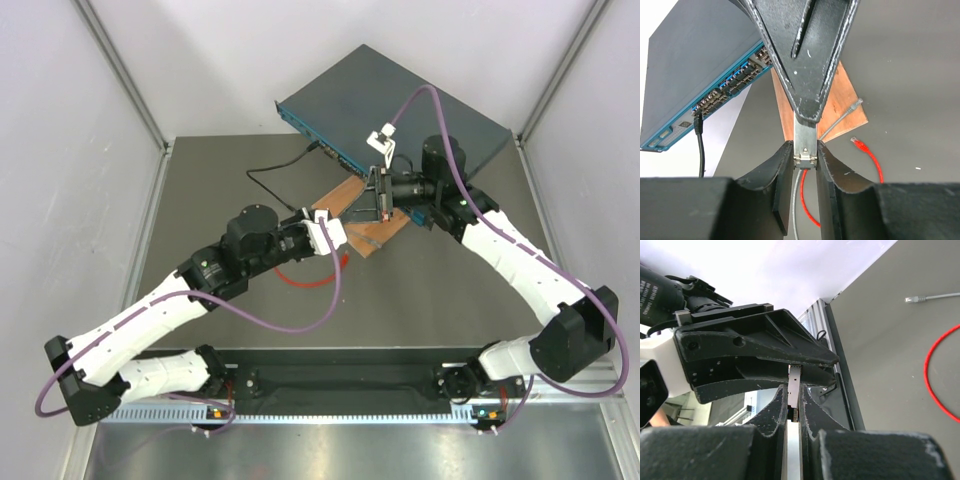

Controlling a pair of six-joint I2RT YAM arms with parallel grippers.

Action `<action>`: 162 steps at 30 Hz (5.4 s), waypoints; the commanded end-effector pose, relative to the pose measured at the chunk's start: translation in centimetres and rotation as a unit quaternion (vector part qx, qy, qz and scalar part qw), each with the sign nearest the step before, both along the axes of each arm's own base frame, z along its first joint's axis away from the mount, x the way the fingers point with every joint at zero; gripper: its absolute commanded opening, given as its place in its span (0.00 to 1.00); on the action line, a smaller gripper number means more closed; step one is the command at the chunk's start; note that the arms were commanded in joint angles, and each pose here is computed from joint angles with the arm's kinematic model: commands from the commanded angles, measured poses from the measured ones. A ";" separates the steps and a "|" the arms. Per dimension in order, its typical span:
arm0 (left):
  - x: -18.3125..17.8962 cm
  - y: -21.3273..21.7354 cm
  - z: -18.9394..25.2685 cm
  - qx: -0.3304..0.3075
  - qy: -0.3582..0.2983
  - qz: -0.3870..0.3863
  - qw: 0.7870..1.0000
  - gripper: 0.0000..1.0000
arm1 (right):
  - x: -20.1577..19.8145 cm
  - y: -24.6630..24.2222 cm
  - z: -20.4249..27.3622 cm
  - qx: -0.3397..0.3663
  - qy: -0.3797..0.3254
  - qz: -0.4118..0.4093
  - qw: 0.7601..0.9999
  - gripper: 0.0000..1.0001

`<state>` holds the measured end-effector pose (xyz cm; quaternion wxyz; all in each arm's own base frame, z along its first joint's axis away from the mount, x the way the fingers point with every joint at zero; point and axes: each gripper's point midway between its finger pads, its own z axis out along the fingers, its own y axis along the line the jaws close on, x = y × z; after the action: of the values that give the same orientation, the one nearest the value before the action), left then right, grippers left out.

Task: Insert the plug into the switch port

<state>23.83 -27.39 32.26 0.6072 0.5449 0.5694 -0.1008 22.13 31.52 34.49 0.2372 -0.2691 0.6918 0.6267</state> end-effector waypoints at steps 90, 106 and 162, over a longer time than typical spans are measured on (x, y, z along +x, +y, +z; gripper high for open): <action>8.3 -7.5 -3.1 -0.077 0.236 0.179 0.952 0.00 | 11.2 -21.1 -2.1 0.075 0.030 -0.400 0.913 0.00; 9.5 -7.9 -3.1 -0.087 0.238 0.193 0.948 0.00 | 10.8 -20.9 -2.3 0.074 0.033 -0.394 0.915 0.00; 10.8 -13.1 2.3 -0.205 0.272 0.145 0.929 0.25 | 10.1 -19.3 -3.0 0.049 0.025 -0.377 0.925 0.00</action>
<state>33.07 -37.09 26.91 0.4354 0.3061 0.8262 -0.1850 32.94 9.95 29.55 0.3880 0.1714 0.7185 0.5512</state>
